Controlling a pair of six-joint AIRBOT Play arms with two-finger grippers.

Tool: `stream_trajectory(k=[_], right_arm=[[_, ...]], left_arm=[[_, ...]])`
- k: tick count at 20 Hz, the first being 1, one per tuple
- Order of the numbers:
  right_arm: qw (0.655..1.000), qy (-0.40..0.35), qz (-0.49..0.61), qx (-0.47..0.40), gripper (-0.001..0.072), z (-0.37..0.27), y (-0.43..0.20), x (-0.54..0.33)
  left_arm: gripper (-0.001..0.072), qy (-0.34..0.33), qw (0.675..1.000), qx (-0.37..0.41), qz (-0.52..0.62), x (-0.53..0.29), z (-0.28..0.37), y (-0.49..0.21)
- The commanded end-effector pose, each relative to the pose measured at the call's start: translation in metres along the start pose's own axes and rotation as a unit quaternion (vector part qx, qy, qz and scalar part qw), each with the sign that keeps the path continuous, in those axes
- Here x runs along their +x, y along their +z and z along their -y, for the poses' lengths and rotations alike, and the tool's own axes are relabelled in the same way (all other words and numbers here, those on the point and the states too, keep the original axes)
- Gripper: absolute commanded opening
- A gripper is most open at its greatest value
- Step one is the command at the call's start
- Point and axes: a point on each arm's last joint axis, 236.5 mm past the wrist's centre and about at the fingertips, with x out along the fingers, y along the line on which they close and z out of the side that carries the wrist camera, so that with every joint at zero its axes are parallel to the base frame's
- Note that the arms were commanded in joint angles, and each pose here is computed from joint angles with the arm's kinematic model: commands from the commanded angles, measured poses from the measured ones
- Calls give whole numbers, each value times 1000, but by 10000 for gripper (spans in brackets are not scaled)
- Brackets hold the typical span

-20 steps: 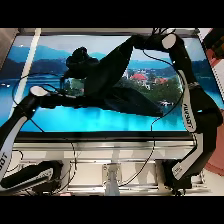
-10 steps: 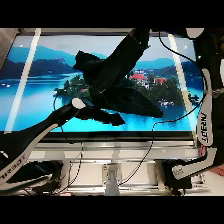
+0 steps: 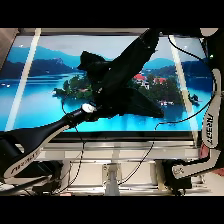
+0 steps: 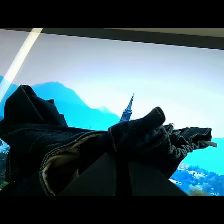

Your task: Fold the clothes and pants, and hang the long-sleeved shirts on hangers.

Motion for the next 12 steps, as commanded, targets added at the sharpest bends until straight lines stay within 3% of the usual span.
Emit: stream_trajectory(k=[1, 4, 6, 8, 9, 11, 12], right_arm=[[1000, 0, -5, 1, 44, 1, -2, -1], [1000, 5, -5, 5, 44, -1, -2, -1], [1000, 11, -6, 8, 44, -4, -2, -2], [1000, 19, -5, 14, 44, -8, -2, -2], [1000, 23, -4, 17, 44, -10, -2, -2], [999, 26, -5, 18, 44, -11, -2, -2], [1000, 25, -6, 18, 43, -11, -2, -2]], left_arm=[[623, 49, 997, 6, 55, 4, -28, 24], [489, 59, 997, 1, 59, 10, -36, 28], [313, 53, 996, 1, 74, 7, -30, 43], [293, 52, 994, -2, 98, 3, -27, 64], [239, 51, 993, -4, 104, 2, -28, 72], [72, 55, 992, -14, 116, -3, -36, 85], [28, 57, 991, -19, 120, -6, -41, 91]])
